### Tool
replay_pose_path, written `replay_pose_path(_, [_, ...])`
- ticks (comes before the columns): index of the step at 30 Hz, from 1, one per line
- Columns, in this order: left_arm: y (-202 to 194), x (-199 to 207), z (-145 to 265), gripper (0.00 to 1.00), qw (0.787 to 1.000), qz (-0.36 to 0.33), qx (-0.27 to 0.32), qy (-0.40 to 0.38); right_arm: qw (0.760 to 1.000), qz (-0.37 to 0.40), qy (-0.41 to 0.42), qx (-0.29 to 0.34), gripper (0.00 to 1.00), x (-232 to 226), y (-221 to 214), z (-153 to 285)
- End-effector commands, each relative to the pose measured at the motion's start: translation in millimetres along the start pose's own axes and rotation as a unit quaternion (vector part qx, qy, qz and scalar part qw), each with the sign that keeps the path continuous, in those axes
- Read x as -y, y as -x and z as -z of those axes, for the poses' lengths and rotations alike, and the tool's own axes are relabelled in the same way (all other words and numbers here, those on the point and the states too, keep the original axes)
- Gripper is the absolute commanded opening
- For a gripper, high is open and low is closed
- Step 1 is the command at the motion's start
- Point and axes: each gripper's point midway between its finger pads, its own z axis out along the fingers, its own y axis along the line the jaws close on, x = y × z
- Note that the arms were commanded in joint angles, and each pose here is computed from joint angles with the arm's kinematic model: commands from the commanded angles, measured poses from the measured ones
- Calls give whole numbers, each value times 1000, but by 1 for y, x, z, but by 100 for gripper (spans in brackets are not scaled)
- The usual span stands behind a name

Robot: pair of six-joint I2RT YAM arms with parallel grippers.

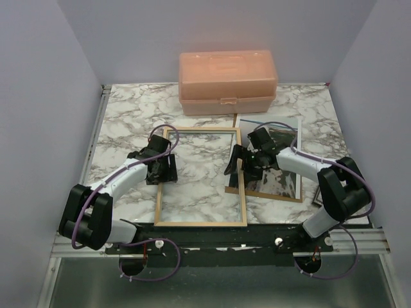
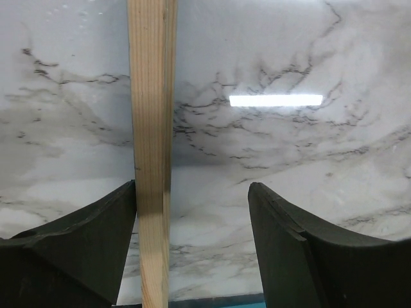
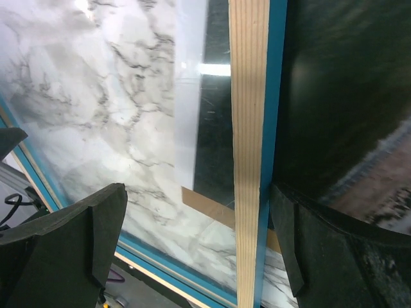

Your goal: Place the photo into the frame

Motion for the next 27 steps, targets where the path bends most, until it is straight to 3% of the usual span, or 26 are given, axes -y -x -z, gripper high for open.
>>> replay_pose_path(1, [21,13,13,69,999,4,29,-19,997,16,73,-17,99,-53,-2,-17])
replay_pose_path(19, [33,-49,13,75,994,55,35,90,993,58,84,-52,99,-104,-32,-53])
replay_pose_path(27, [40,-56,10,87,992,53,40,107,996,61,54,-42,100,-92,-33,-51])
